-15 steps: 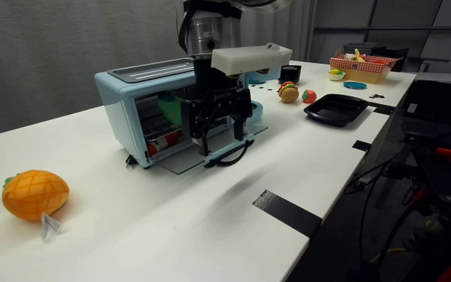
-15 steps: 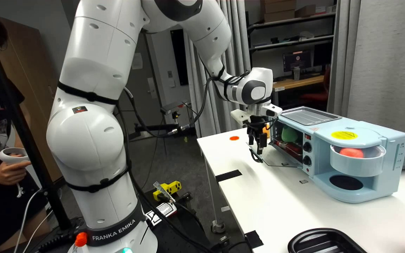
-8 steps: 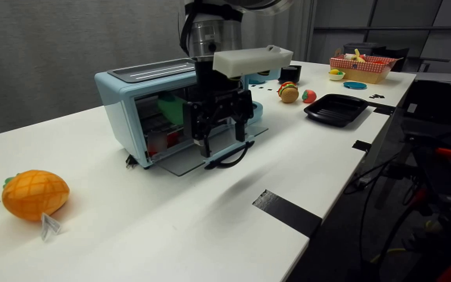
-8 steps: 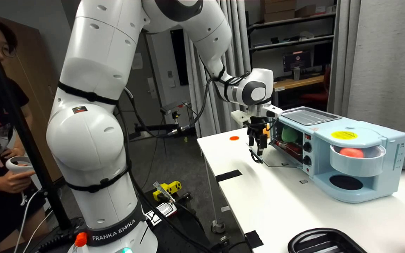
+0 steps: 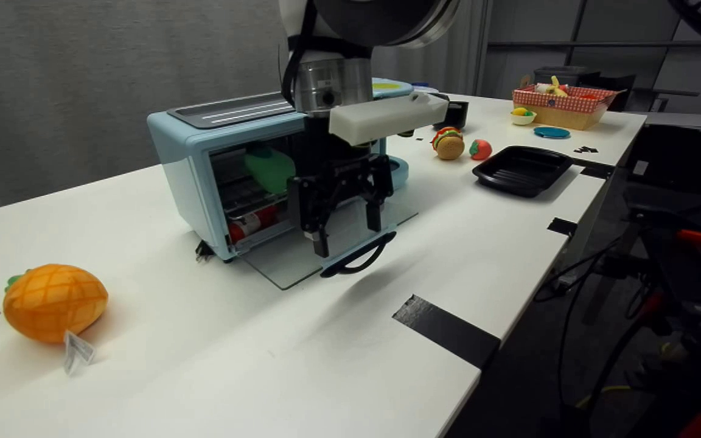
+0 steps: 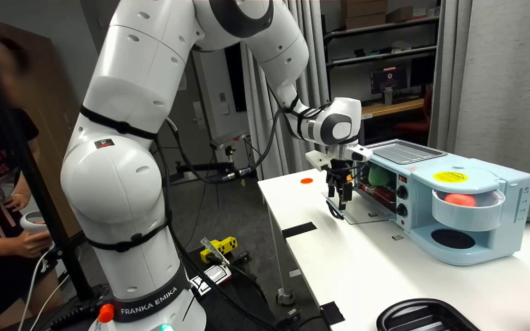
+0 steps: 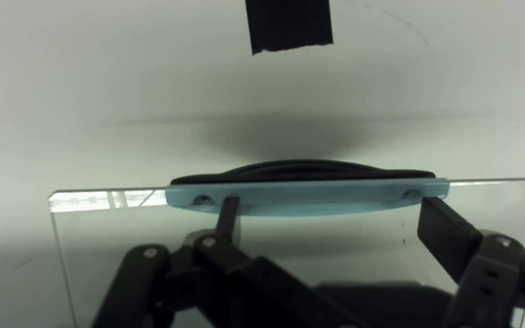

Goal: Open the door of the oven

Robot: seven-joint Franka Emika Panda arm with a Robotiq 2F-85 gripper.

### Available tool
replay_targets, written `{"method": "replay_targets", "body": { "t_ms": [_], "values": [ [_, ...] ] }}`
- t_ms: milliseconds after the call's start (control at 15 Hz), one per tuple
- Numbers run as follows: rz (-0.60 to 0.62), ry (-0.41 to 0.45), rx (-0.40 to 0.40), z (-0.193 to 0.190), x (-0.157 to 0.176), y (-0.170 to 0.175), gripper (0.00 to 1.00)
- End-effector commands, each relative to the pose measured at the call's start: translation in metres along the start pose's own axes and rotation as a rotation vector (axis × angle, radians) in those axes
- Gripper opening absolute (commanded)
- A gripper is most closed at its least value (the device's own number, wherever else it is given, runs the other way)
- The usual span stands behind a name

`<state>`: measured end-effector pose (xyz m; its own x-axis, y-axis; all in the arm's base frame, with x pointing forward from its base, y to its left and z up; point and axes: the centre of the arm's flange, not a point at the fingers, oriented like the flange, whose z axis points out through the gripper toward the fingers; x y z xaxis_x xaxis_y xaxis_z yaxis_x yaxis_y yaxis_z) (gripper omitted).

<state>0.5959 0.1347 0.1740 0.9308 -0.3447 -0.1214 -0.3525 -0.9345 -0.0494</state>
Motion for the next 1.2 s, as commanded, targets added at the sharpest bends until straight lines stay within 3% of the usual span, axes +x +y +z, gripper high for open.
{"method": "replay_targets", "body": {
  "t_ms": [0,533,1133],
  "values": [
    [0.007,0.011,0.023,0.009,0.017,-0.004,1.00],
    [0.003,-0.004,0.017,0.026,0.020,-0.004,1.00],
    [0.022,0.029,-0.008,0.007,0.011,0.002,1.00]
  ]
}}
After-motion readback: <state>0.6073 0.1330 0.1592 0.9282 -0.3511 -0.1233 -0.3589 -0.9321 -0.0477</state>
